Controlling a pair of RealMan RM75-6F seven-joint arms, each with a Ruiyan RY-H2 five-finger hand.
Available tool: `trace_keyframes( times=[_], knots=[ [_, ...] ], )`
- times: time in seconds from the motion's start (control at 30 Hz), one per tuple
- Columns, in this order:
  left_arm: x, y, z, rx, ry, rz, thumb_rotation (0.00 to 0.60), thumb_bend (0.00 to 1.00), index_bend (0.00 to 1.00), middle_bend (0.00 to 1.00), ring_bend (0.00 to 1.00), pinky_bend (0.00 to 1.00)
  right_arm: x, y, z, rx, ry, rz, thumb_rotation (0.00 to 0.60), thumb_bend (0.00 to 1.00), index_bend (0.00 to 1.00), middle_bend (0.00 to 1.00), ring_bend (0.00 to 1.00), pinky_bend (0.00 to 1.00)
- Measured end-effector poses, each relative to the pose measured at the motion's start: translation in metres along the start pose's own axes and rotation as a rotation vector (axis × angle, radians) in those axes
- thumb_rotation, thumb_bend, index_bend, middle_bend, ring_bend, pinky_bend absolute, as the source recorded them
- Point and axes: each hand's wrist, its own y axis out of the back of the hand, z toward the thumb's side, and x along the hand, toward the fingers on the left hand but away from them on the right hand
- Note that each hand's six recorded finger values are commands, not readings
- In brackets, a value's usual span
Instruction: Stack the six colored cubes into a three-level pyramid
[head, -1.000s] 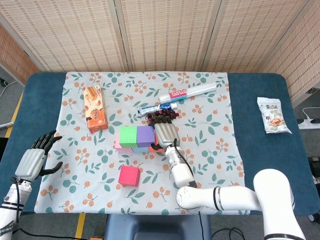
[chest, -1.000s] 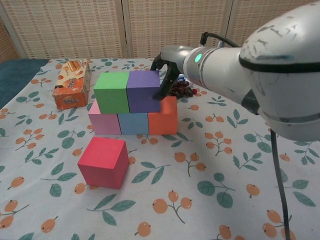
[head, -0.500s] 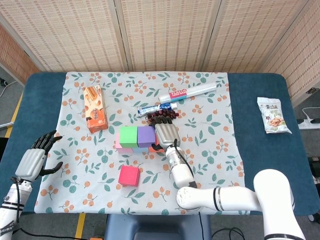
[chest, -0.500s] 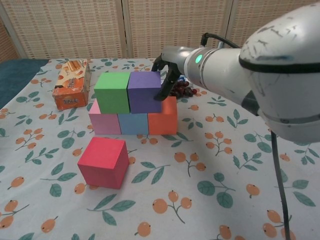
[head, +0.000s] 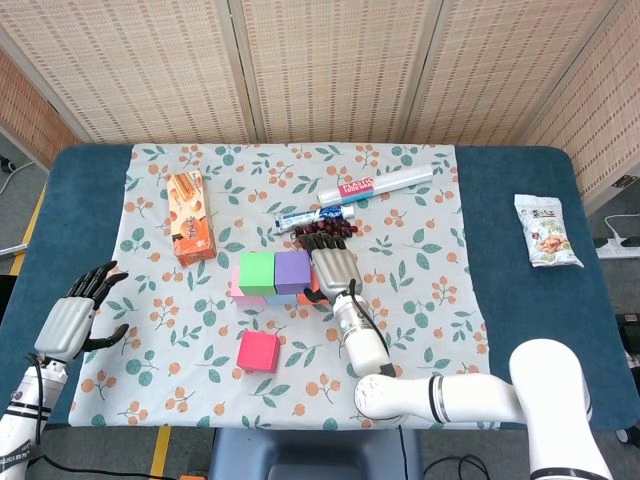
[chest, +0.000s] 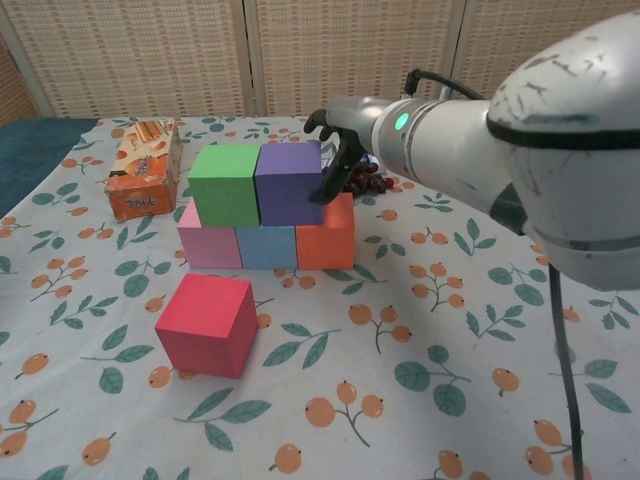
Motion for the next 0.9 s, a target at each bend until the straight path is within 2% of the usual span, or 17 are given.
trace_keyframes(
  times=[0.13, 0.37, 0.47, 0.57, 0.7, 0.9],
  knots=[
    [0.002, 0.0, 0.002, -0.002, -0.006, 0.0, 0.6, 0.31, 0.14, 0.0, 0.0, 0.09, 0.003, 0.0, 0.001, -0.001, 0.011, 0.005, 0.6, 0.21, 0.0, 0.03, 0.0, 0.0],
    [0.019, 0.006, 0.015, -0.017, -0.055, 0.019, 0.6, 0.31, 0.14, 0.0, 0.0, 0.09, 0.016, 0.014, 0.0, -0.026, 0.044, -0.003, 0.6, 0.21, 0.0, 0.0, 0.0, 0.0],
    [0.032, 0.007, 0.025, -0.01, -0.097, 0.019, 0.6, 0.31, 0.14, 0.0, 0.0, 0.08, 0.023, 0.034, -0.008, -0.052, 0.057, -0.046, 0.6, 0.19, 0.0, 0.0, 0.0, 0.0],
    [0.049, 0.006, 0.035, 0.007, -0.135, 0.014, 0.6, 0.31, 0.13, 0.0, 0.0, 0.08, 0.032, 0.058, -0.023, -0.073, 0.06, -0.106, 0.6, 0.13, 0.0, 0.0, 0.0, 0.0],
    [0.072, -0.001, 0.051, 0.033, -0.172, -0.008, 0.6, 0.31, 0.12, 0.0, 0.0, 0.07, 0.048, 0.089, -0.052, -0.101, 0.05, -0.198, 0.6, 0.1, 0.0, 0.0, 0.0, 0.0],
    [0.101, -0.017, 0.079, 0.058, -0.212, -0.033, 0.6, 0.31, 0.12, 0.0, 0.0, 0.07, 0.072, 0.109, -0.097, -0.124, 0.022, -0.267, 0.6, 0.09, 0.0, 0.0, 0.0, 0.0]
  ],
)
